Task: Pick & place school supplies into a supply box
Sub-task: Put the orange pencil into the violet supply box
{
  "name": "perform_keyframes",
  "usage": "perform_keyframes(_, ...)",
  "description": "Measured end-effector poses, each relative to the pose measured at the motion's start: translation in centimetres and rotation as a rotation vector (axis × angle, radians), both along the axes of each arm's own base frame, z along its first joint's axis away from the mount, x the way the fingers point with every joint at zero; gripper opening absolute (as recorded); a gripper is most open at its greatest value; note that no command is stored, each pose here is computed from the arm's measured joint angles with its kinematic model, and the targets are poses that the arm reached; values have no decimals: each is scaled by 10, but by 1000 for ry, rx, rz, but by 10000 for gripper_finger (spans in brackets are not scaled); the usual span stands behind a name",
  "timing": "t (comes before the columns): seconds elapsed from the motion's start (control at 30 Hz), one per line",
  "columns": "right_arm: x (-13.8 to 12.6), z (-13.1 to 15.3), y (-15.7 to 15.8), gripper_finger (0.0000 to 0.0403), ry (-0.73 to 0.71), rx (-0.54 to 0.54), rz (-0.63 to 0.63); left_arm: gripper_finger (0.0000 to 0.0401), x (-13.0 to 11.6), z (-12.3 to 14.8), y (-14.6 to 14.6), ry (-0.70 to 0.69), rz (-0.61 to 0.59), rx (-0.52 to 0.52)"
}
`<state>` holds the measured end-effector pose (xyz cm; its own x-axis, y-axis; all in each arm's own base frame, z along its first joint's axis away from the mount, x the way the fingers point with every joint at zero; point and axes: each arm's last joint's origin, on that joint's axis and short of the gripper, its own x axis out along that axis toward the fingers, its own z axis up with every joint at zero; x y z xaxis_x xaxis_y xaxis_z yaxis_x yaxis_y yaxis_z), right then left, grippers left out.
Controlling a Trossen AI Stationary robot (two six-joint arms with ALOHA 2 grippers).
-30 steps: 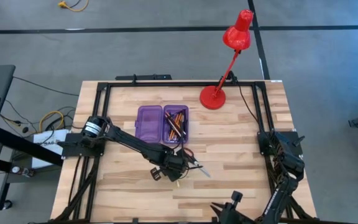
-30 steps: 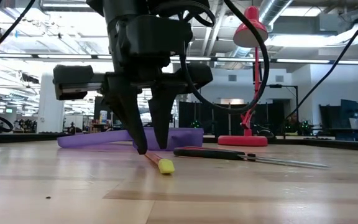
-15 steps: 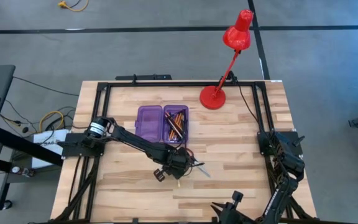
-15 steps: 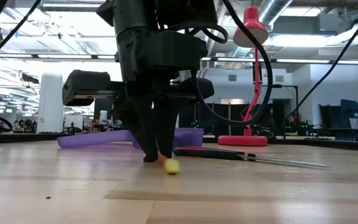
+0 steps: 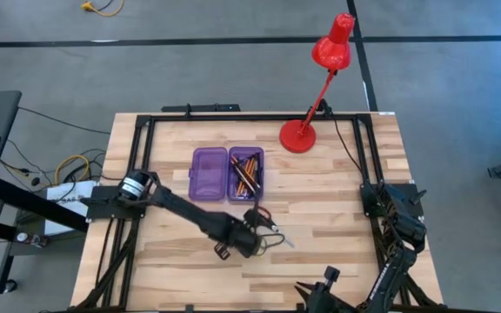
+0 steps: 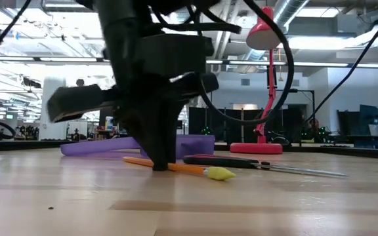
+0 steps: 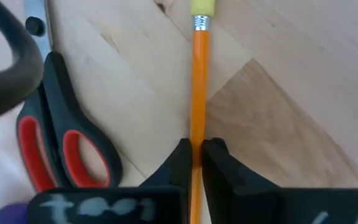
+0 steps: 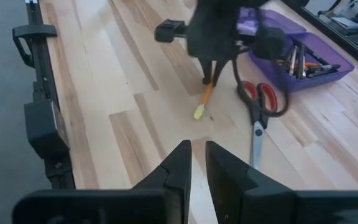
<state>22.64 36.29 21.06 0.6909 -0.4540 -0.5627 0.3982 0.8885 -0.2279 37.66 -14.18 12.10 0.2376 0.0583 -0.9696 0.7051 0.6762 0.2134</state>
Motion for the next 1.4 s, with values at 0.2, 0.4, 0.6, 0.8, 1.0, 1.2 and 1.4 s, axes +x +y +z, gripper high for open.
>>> perform_keyframes(0.2,-3,0,2,42,1,0,9,2,-18,-3,-32,-83,119,163)
perform_keyframes(0.4,-4,0,2,42,11,-20,26,1,-36,-4,-60,-219,326,224)
perform_keyframes(0.6,-4,0,1,42,28,-48,40,0,-50,5,-70,-289,464,331)
perform_keyframes(0.8,-1,0,-1,42,22,-44,27,0,-38,34,-60,-372,554,447)
perform_keyframes(1.0,-1,0,1,42,13,-29,30,0,-15,66,-29,-393,649,515)
perform_keyframes(1.2,-1,0,1,42,12,-26,30,0,8,77,21,-332,643,618)
perform_keyframes(1.4,-1,0,2,42,12,-24,29,0,24,70,66,-184,501,674)
